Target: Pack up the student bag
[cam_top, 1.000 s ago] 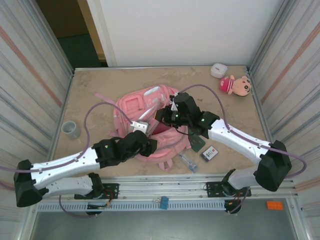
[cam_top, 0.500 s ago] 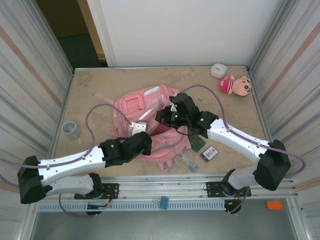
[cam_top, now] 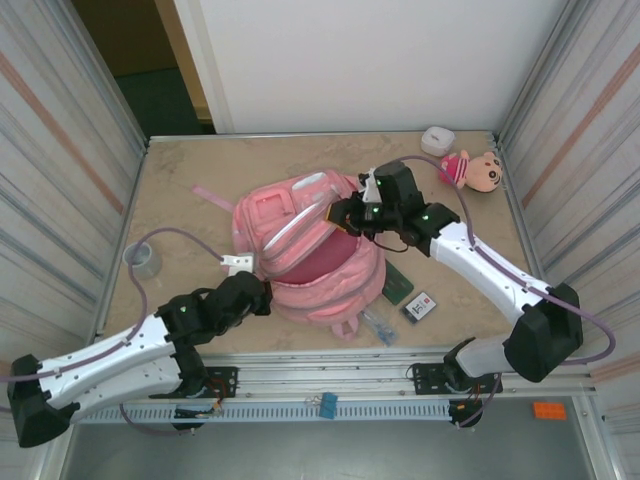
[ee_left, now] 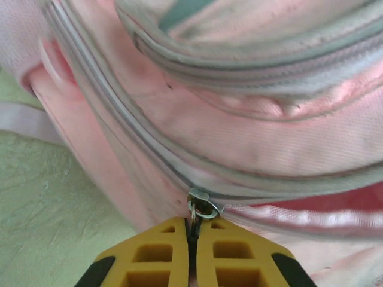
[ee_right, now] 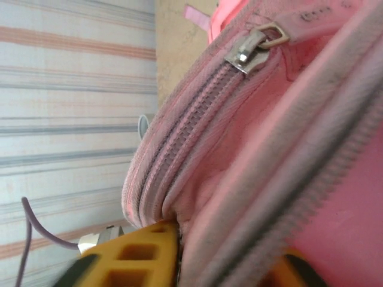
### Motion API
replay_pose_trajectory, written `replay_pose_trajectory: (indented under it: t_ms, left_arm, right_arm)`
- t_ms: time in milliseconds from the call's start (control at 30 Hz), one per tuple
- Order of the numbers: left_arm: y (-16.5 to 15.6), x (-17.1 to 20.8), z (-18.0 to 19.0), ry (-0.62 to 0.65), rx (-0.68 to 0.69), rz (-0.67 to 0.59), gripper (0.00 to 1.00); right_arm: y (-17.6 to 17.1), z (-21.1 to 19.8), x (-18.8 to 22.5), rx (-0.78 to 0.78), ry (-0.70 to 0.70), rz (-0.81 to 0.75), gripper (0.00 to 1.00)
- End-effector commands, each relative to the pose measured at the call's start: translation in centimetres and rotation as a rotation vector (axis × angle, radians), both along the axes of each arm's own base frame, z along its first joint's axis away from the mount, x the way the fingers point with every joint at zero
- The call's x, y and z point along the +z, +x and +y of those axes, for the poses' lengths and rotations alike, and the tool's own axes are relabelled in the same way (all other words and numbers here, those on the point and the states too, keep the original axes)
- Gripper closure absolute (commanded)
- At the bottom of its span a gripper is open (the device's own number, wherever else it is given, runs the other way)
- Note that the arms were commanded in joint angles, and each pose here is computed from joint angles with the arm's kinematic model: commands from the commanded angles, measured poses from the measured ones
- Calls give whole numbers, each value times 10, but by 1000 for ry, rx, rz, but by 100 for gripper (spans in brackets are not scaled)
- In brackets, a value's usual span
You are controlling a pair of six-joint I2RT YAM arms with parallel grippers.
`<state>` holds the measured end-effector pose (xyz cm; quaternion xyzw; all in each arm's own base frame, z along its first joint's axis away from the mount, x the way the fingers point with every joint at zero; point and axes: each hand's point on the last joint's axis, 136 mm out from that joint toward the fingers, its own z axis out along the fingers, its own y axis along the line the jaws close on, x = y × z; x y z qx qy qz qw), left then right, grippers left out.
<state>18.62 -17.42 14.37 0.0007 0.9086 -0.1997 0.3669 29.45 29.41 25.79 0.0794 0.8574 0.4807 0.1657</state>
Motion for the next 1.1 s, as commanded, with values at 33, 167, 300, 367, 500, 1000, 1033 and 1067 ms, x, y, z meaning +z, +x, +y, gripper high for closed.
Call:
replay_pose_trajectory:
  t_ms: [33, 167, 300, 367, 500, 1000, 1033, 1067]
  left_arm:
    - [4, 7, -7, -18, -65, -60, 100]
    - [11, 19, -22, -28, -100, -75, 100]
    - [14, 25, -37, -20, -148, -77, 100]
    - [17, 29, -41, -27, -154, -86, 100]
    - [20, 22, -29, 12, -106, -72, 100]
    - [74, -7, 79, 76, 154, -30, 100]
    - [80, -7, 85, 84, 166, -28, 99]
    - [85, -9, 89, 90, 172, -22, 98]
  right_arm:
    - [-7, 12, 33, -32, 130, -105, 50]
    - [-28, 31, 4, -93, 129, -58, 43]
    - [-40, 46, -8, -110, 98, -60, 43]
    - [-45, 54, -13, -95, 82, -59, 47]
    - [-45, 57, -9, -53, 53, -75, 81]
    - [-35, 32, 101, 150, 186, -192, 100]
    - [-36, 33, 104, 154, 194, -191, 100]
    - [-37, 34, 106, 155, 199, -190, 100]
